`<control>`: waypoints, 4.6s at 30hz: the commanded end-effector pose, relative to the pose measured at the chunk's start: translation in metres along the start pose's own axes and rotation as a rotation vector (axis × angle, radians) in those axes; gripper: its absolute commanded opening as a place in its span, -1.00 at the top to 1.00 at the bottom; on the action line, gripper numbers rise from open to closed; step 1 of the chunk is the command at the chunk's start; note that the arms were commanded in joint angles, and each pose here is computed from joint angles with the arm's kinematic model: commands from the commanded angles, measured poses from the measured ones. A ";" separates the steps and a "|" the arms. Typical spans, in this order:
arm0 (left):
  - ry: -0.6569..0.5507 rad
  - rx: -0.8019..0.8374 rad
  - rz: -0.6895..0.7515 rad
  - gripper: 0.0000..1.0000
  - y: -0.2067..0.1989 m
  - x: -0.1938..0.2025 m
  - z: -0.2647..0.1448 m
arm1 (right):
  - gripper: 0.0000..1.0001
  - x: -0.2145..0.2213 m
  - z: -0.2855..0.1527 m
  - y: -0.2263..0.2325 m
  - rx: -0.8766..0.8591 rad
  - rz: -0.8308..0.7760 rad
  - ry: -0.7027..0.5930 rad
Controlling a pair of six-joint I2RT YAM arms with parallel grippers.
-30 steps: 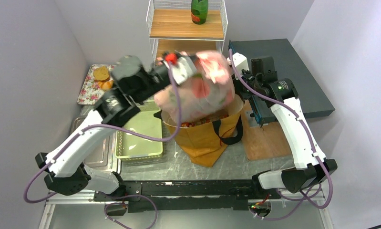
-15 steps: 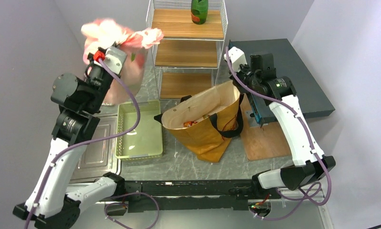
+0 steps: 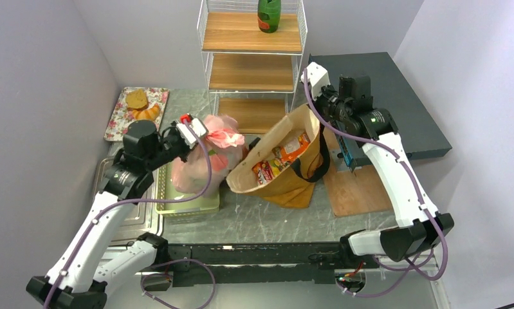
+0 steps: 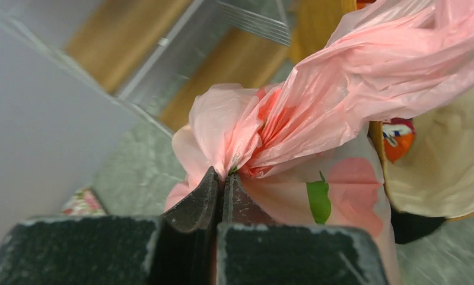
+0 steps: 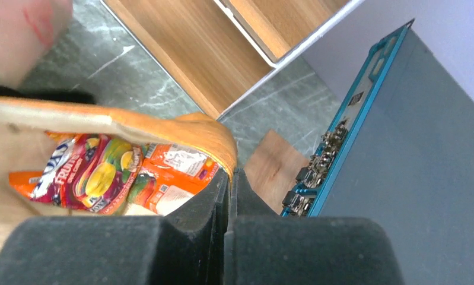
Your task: Untie the knot of the grocery bags and take out the mixed food
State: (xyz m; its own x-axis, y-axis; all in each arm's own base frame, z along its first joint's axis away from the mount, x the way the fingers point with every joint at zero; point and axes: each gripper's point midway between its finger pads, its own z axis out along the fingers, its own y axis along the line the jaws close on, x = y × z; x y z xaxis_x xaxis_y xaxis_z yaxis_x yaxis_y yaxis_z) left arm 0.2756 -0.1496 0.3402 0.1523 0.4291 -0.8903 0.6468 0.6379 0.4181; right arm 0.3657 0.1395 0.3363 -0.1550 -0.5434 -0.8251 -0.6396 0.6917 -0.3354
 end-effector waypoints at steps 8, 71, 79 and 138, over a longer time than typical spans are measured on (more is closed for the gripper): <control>-0.303 0.566 0.000 1.00 -0.130 -0.095 0.024 | 0.53 -0.075 -0.018 -0.020 0.052 -0.037 -0.265; -0.056 0.535 -0.095 -0.63 -0.125 -0.021 0.020 | -0.41 0.004 -0.049 0.146 -0.571 0.053 -0.100; -0.008 0.538 -0.131 -0.44 -0.121 -0.006 -0.035 | -0.36 -0.057 -0.027 0.164 -0.605 -0.069 -0.214; -0.006 0.730 0.220 1.00 -0.193 0.050 0.010 | -0.81 -0.004 0.053 0.247 -0.848 -0.064 0.080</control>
State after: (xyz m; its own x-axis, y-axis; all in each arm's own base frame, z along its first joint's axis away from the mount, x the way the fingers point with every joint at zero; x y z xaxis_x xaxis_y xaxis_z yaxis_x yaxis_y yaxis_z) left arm 0.1659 -0.2531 0.2057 0.2453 0.5231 -0.8162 0.9599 -0.0129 0.2802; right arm 0.2693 0.3143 0.2345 -0.1515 -0.6233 -0.7672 -0.9834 0.1732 0.0534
